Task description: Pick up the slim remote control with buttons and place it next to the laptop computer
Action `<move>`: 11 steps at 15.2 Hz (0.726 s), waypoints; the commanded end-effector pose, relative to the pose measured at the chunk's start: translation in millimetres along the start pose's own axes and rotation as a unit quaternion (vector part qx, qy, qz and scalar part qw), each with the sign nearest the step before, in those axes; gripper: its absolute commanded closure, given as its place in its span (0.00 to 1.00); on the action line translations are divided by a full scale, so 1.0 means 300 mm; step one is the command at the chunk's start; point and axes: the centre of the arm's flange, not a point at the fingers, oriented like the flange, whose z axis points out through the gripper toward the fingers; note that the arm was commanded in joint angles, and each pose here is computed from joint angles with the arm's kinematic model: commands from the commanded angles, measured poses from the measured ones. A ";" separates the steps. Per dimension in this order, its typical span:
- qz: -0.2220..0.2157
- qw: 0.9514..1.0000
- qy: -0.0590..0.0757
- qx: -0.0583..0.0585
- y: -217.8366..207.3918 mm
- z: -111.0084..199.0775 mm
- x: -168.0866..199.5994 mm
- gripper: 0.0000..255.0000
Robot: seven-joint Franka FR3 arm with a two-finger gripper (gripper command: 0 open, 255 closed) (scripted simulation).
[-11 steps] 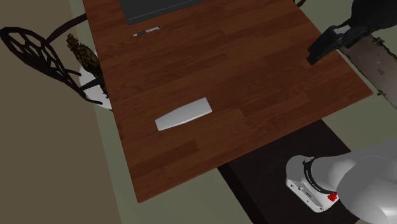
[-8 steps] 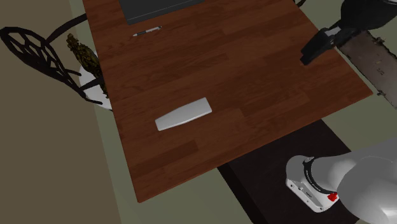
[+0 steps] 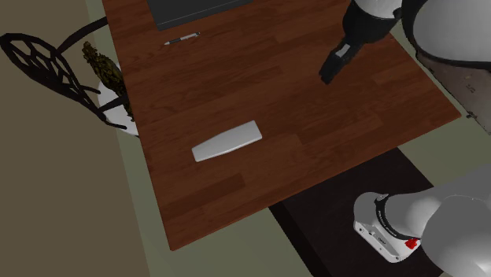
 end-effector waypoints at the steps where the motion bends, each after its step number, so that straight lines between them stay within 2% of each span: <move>1: -0.045 0.999 0.003 0.003 -0.040 0.044 0.057 0.00; 3: -0.089 0.996 0.004 0.005 -0.088 0.083 0.116 0.00; 6: -0.154 0.988 0.007 0.009 -0.169 0.141 0.195 0.00; 8: -0.197 0.980 0.009 0.012 -0.230 0.178 0.242 0.00; 11: -0.261 0.965 0.011 0.016 -0.328 0.234 0.303 0.00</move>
